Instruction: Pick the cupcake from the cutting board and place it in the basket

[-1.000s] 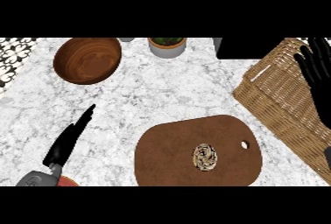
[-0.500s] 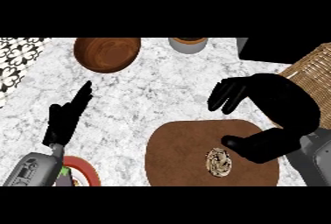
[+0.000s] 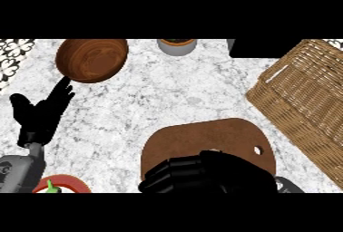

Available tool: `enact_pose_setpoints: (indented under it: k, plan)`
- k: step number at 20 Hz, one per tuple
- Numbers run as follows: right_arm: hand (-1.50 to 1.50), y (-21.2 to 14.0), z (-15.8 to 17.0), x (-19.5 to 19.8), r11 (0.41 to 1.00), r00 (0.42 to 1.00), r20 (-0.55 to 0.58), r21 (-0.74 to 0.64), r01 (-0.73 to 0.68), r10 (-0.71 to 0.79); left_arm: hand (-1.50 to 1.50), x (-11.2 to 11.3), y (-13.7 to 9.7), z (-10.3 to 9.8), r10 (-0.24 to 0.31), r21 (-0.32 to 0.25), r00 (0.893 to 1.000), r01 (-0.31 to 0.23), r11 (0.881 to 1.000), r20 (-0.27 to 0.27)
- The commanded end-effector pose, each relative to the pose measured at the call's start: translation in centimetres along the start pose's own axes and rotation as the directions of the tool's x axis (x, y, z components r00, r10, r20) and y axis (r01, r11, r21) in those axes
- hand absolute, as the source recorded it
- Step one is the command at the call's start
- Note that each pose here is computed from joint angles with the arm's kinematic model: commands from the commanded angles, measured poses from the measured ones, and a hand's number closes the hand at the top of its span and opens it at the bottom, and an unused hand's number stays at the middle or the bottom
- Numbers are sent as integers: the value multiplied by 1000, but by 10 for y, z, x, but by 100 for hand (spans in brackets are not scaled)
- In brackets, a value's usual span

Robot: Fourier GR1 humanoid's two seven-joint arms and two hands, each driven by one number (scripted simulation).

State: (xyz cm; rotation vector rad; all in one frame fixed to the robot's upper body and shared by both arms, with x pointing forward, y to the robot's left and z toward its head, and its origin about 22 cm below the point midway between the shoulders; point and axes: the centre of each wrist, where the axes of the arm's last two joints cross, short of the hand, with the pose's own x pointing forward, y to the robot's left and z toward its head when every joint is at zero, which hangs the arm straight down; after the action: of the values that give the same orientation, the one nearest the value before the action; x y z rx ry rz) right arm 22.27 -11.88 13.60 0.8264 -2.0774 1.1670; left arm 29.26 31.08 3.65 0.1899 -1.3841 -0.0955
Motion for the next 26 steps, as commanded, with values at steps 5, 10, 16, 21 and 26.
enact_pose_setpoints:
  k: [5,10,16,21,26]
  plan:
    - [-150,-42,-19,60,908,868,-279,211,-361,410,0,2,11,0,13,25,1000,-12,1000,-27]
    - [-150,-87,-30,89,761,624,-446,275,-587,642,0,-1,14,0,7,23,1000,-6,1000,-12]
    - [-150,-119,-56,102,746,579,-476,486,-455,662,0,0,2,0,-2,28,1000,3,1000,-7]
    - [-150,-164,-39,107,771,622,-494,554,-313,608,0,-3,4,4,16,39,1000,-16,999,-12]
    - [-150,-169,3,104,832,694,-510,499,-242,508,0,0,14,-4,7,37,1000,-7,999,0]
